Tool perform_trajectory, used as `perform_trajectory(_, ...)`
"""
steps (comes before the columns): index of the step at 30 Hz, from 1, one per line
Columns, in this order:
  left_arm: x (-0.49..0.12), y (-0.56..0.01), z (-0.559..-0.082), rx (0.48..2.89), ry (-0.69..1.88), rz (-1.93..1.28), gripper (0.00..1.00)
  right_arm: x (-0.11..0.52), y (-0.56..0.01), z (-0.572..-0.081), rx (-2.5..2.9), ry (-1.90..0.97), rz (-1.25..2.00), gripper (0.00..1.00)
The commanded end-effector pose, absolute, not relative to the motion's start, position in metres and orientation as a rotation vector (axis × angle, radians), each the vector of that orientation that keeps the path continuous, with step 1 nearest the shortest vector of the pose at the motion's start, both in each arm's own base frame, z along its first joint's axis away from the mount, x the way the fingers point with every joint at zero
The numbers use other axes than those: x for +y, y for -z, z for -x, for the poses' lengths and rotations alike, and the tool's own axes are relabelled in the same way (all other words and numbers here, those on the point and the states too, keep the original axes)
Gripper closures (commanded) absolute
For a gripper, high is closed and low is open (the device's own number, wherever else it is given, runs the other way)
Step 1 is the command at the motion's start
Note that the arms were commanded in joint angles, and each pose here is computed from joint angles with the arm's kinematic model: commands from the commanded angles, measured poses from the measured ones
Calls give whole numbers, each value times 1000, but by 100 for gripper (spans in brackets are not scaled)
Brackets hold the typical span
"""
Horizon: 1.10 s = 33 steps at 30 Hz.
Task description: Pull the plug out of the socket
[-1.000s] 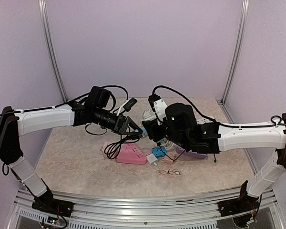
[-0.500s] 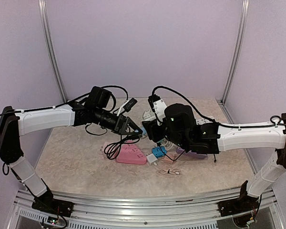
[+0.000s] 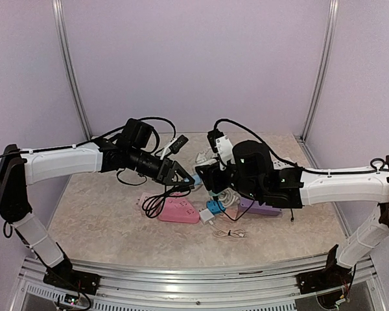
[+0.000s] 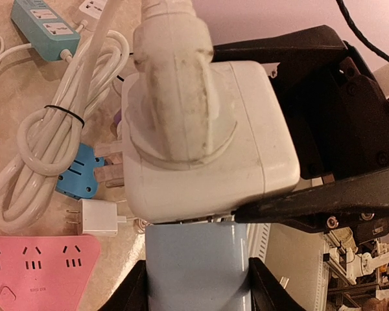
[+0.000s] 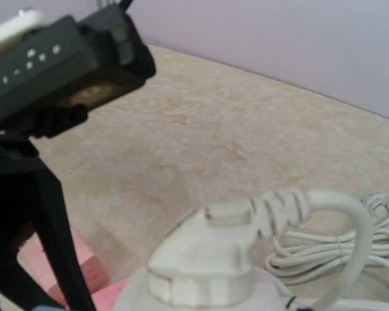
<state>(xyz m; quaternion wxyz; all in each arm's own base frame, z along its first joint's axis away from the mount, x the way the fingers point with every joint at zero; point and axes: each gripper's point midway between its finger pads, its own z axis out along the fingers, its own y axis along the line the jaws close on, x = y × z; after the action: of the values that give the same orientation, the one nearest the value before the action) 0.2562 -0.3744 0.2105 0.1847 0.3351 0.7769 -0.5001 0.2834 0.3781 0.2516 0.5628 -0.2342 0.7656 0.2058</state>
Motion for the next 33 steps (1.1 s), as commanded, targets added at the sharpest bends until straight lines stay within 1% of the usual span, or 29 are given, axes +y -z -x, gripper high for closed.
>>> perform_trajectory(1,-379,-233,-242,2076,1421,-1050,91,364,-330,-290,1618,-660,372,100)
perform_trajectory(11,-380,-225,-247,2124,1414,-1013,92,366,-316,-297,1659,-533,388,100)
perform_trajectory(25,-370,-217,-265,2195,1409,-912,92,380,-297,-300,1708,-139,397,100)
perform_trajectory(33,-367,-212,-271,2226,1403,-875,92,381,-293,-304,1717,-25,378,100)
